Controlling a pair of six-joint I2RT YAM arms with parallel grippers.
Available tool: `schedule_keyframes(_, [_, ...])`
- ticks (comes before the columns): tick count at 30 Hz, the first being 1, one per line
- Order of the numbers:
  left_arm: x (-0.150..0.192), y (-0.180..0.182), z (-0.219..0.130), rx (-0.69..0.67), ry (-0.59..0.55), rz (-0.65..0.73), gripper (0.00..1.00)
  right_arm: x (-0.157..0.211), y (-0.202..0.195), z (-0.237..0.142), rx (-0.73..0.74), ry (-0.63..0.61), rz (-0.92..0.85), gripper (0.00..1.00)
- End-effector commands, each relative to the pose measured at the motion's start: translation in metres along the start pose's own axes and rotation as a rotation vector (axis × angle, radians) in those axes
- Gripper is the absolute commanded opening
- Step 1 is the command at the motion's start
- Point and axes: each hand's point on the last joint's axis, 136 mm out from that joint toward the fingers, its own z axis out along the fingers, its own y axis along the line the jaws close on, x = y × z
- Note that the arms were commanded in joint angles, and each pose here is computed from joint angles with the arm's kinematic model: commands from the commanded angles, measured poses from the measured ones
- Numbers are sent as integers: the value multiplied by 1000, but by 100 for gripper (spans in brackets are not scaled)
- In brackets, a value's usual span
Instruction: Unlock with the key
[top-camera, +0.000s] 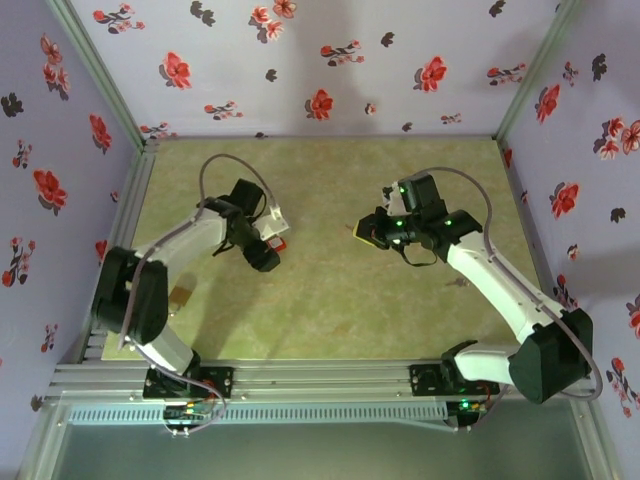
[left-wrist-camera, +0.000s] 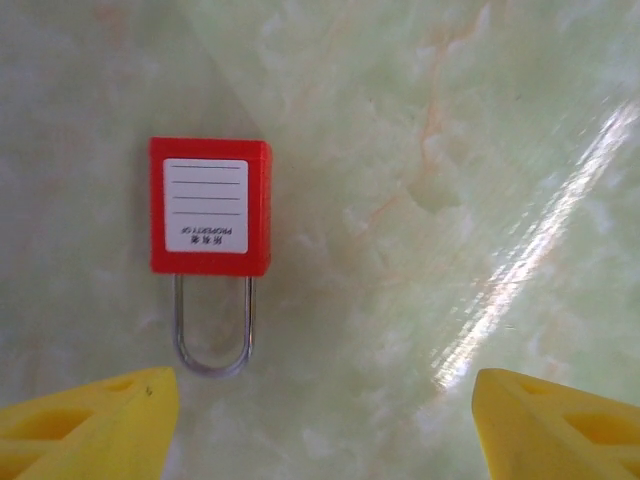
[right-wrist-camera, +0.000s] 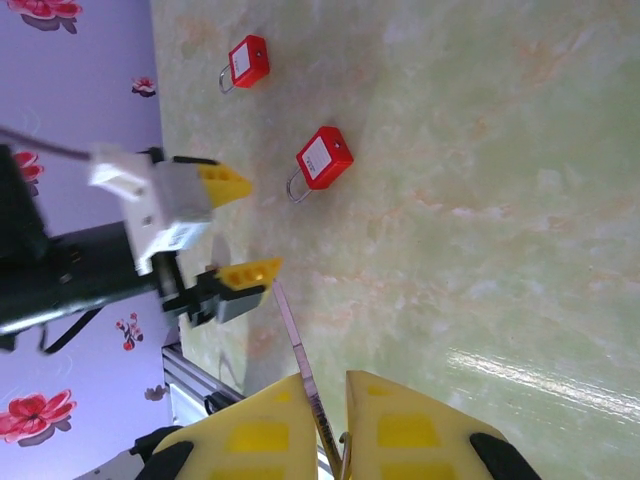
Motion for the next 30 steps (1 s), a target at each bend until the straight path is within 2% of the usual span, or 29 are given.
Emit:
schedule_keyframes(1, [-15, 18, 6, -36, -42, 117, 79, 0, 8, -2, -24, 12, -20, 0])
schedule_keyframes(8, [-23, 41, 27, -68, -40, 107, 80, 6, 5, -2, -33, 17, -2, 0])
schedule_keyframes(15, [-20, 45, 43, -49, -10, 114, 77, 10, 1, -3, -33, 15, 6, 0])
schedule_keyframes(20, [-22, 48, 48, -33, -5, 106, 71, 10, 1, -2, -38, 15, 13, 0])
schedule_keyframes(30, [-13, 36, 60, 50, 34, 100, 49, 6, 1, -2, -31, 1, 17, 0])
